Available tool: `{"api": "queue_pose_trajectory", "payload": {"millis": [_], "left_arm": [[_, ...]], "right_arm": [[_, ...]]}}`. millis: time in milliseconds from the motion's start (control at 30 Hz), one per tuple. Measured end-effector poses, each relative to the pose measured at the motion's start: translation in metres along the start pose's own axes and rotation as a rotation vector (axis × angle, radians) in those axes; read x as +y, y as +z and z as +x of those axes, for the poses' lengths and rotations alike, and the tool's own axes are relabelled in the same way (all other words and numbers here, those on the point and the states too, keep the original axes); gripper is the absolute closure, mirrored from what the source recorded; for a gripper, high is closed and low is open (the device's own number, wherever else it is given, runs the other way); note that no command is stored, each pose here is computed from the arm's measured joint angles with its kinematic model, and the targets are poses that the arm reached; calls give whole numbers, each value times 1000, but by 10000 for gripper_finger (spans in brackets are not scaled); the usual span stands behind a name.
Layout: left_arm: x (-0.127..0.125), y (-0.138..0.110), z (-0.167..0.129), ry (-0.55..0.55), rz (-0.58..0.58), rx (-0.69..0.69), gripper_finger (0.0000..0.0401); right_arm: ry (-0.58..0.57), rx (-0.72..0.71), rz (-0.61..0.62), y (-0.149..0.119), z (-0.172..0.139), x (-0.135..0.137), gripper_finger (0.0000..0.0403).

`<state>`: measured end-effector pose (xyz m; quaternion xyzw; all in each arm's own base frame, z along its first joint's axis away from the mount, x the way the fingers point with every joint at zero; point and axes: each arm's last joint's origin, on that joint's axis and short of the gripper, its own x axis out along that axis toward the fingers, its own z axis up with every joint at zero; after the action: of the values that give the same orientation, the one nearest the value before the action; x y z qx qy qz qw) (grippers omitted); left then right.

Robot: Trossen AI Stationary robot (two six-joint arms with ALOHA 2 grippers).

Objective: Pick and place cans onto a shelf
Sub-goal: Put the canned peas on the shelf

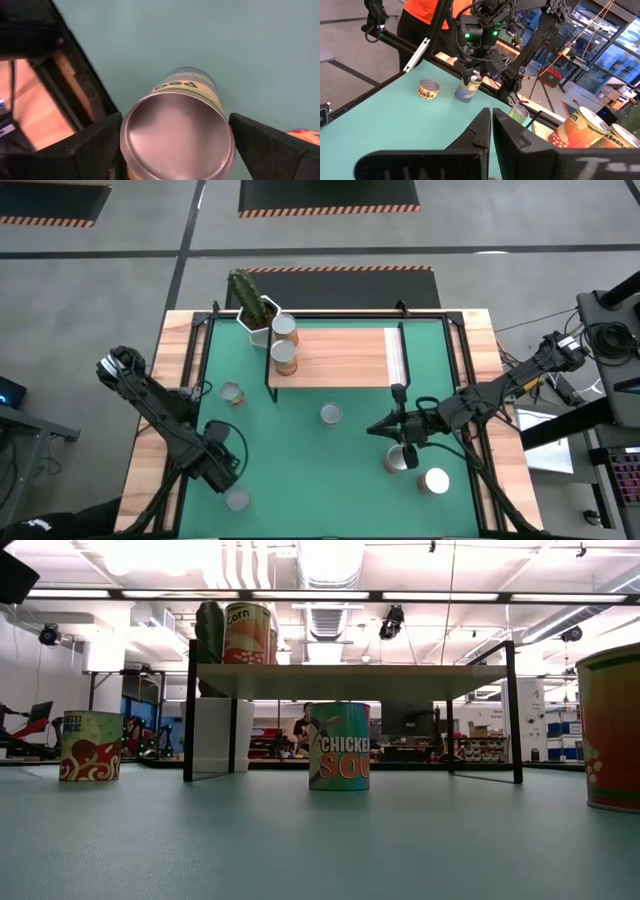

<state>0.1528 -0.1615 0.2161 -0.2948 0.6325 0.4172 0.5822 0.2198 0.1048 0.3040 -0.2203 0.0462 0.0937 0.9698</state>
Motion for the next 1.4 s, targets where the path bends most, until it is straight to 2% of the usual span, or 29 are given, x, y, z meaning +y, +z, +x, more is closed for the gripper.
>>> {"api": "queue_pose_trajectory", "payload": {"millis": [333,633,900,1167,1400], "left_arm": [[-2,0,1,-24,33,-13,95],[-7,4,-8,-65,70,-4,93],[-18,20,-29,-144,118,13,93],[-28,33,-63,-276,128,-97,92],[-35,54,-103,-420,130,-312,92]], "right_arm": [[0,0,0,0,0,0,394],[0,0,-1,0,0,0,394],[-1,0,-1,0,0,0,394],[2,11,-5,-1,0,0,394],[-33,57,-2,-2,-7,-3,394]]}}
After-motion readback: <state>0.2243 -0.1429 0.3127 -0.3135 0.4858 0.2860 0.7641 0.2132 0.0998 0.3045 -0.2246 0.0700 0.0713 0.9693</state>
